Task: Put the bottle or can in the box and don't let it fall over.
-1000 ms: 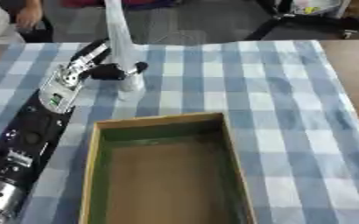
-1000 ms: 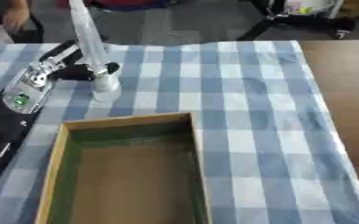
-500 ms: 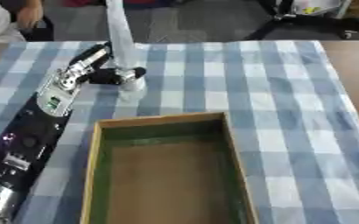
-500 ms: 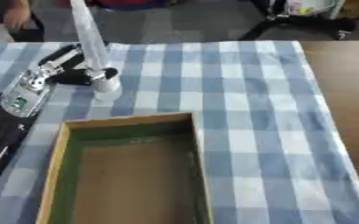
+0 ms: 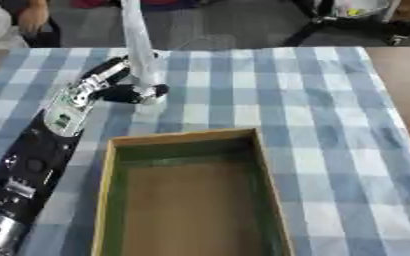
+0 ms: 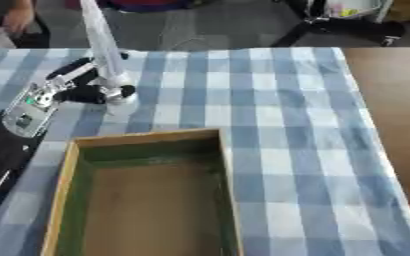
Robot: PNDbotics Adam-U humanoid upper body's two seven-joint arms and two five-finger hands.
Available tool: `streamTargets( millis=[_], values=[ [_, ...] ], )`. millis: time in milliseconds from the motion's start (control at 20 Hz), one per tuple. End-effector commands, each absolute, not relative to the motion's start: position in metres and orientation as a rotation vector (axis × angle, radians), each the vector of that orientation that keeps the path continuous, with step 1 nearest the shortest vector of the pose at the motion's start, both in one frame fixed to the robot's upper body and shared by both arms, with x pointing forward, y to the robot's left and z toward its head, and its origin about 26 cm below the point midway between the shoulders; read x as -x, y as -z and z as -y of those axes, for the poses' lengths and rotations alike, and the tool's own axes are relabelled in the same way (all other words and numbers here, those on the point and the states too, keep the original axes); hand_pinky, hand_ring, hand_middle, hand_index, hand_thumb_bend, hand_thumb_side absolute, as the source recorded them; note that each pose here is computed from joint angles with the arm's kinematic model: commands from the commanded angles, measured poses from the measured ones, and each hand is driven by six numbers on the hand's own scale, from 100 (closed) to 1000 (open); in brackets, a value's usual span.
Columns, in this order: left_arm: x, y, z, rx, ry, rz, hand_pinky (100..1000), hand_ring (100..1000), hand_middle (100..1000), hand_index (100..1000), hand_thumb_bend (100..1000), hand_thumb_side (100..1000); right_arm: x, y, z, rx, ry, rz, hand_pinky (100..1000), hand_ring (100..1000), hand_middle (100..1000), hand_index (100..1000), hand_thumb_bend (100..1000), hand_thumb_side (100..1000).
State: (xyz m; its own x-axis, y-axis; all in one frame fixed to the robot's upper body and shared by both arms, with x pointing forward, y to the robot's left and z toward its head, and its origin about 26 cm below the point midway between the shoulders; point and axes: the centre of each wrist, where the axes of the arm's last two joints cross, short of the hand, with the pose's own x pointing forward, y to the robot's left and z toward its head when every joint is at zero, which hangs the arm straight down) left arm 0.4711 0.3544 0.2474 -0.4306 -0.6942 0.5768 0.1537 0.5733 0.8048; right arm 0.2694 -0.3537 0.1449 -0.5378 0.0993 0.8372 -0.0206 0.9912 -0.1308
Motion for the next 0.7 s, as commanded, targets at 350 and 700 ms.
streamTargets(
  millis=[350,700],
  values=[
    [-0.4716,-0.2574,-0.3545,-0.461,0.97,1.796,1000,915,955,905,457,455,-0.2687,-0.1496,0.3568,0.068,-0.166,2.141,854,991,1000,1000,100,674],
    [-0.4722,-0.2569,-0.3533,-0.457,0.943,1.793,1000,896,939,827,380,362,-0.2691,-0.1495,0.3568,0.066,-0.165,2.14,854,991,1000,1000,100,675]
  ],
)
